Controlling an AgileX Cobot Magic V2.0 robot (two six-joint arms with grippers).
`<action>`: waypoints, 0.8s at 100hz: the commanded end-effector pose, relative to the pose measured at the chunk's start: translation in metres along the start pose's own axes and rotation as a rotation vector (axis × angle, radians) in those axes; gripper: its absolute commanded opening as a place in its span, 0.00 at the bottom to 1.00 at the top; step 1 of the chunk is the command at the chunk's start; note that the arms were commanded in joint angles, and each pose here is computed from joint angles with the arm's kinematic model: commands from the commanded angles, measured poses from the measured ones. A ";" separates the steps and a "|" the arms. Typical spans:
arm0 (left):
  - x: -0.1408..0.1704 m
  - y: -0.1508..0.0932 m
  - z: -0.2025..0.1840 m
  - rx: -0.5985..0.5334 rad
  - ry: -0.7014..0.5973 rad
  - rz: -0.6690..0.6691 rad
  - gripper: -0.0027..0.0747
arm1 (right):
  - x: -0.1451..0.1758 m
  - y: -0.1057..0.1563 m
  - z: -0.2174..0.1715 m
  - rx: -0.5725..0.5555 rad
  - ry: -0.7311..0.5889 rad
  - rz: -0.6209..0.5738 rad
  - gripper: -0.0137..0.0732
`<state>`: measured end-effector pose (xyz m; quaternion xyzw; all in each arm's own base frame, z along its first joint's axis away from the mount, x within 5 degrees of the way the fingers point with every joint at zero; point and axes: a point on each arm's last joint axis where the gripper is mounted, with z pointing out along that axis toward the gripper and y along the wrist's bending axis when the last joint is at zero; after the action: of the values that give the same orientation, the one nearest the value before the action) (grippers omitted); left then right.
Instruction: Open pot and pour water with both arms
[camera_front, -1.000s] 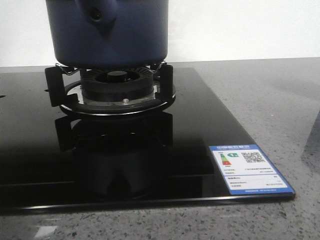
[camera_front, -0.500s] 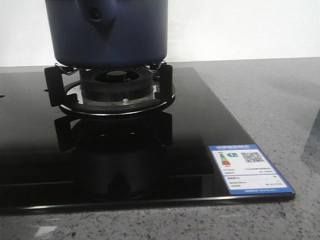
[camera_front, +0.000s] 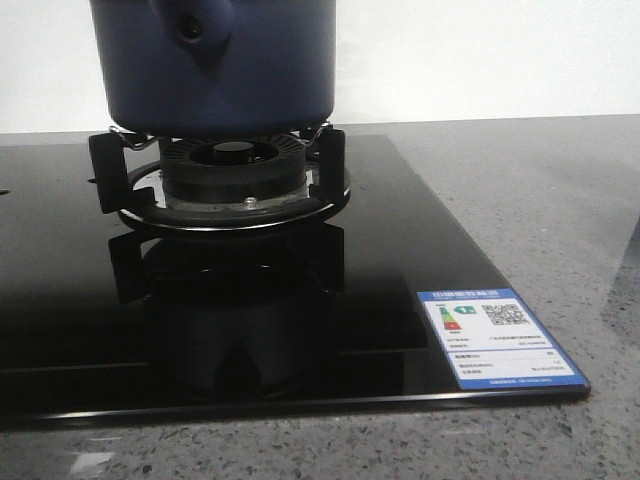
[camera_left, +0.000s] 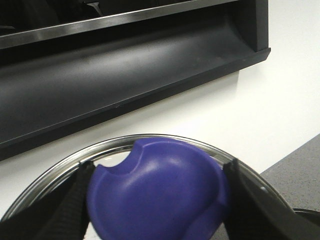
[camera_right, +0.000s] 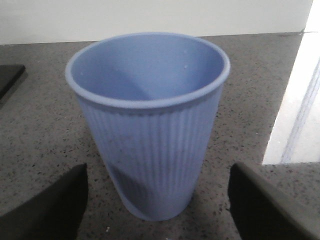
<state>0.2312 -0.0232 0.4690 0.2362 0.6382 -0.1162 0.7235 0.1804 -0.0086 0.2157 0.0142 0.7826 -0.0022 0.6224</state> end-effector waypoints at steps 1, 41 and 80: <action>-0.023 -0.001 -0.008 -0.026 -0.094 -0.023 0.51 | -0.017 -0.001 0.010 -0.006 -0.130 0.013 0.76; -0.023 -0.001 -0.008 -0.026 -0.094 -0.023 0.51 | -0.007 0.000 0.050 -0.043 -0.187 0.014 0.76; -0.023 -0.001 -0.008 -0.026 -0.094 -0.023 0.51 | 0.005 0.000 0.068 -0.048 -0.167 0.022 0.76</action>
<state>0.2312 -0.0232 0.4690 0.2362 0.6382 -0.1162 0.7235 0.2404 -0.0095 0.1777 0.0134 0.7729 0.0212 0.6340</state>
